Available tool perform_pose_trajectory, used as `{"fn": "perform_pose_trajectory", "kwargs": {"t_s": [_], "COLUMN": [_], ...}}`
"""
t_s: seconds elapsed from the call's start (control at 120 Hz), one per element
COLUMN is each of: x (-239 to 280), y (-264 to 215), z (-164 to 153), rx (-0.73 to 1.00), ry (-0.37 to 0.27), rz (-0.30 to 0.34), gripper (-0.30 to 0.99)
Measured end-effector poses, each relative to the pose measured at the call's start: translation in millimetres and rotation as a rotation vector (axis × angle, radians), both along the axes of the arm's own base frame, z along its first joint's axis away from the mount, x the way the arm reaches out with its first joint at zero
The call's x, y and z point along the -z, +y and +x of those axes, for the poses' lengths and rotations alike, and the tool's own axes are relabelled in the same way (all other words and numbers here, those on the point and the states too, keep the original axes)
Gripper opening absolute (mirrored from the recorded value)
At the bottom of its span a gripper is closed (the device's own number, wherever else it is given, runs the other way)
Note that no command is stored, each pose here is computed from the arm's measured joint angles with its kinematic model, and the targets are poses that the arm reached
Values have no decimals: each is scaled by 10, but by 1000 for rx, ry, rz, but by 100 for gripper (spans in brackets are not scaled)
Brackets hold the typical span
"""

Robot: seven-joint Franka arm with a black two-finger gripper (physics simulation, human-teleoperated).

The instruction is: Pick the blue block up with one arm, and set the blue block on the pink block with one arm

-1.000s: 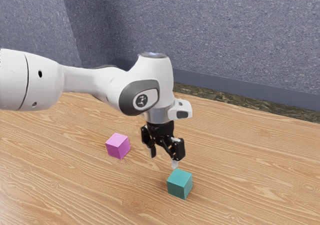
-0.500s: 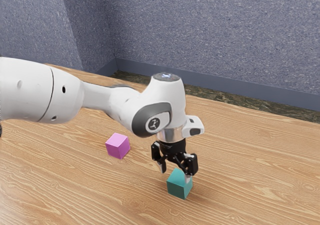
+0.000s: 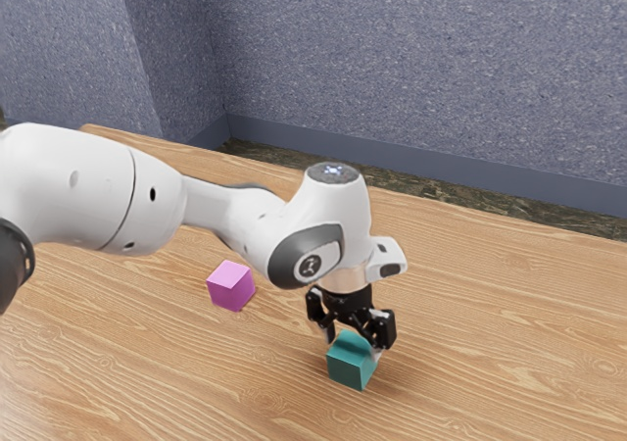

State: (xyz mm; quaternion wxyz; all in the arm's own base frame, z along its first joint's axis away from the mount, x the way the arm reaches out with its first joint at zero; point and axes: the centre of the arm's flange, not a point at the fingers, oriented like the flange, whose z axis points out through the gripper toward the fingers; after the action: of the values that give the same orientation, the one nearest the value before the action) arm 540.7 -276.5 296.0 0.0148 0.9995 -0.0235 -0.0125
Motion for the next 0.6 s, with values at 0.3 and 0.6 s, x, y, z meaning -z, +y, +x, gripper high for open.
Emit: {"fn": "perform_pose_trajectory", "kwargs": {"t_s": [0.3,0.6], "x": [248,261], "y": [-20,-7], "z": [-27,-11], "rx": [-3,-17], "ry": [24,22], "rz": [19,18], "gripper": [62,42]}}
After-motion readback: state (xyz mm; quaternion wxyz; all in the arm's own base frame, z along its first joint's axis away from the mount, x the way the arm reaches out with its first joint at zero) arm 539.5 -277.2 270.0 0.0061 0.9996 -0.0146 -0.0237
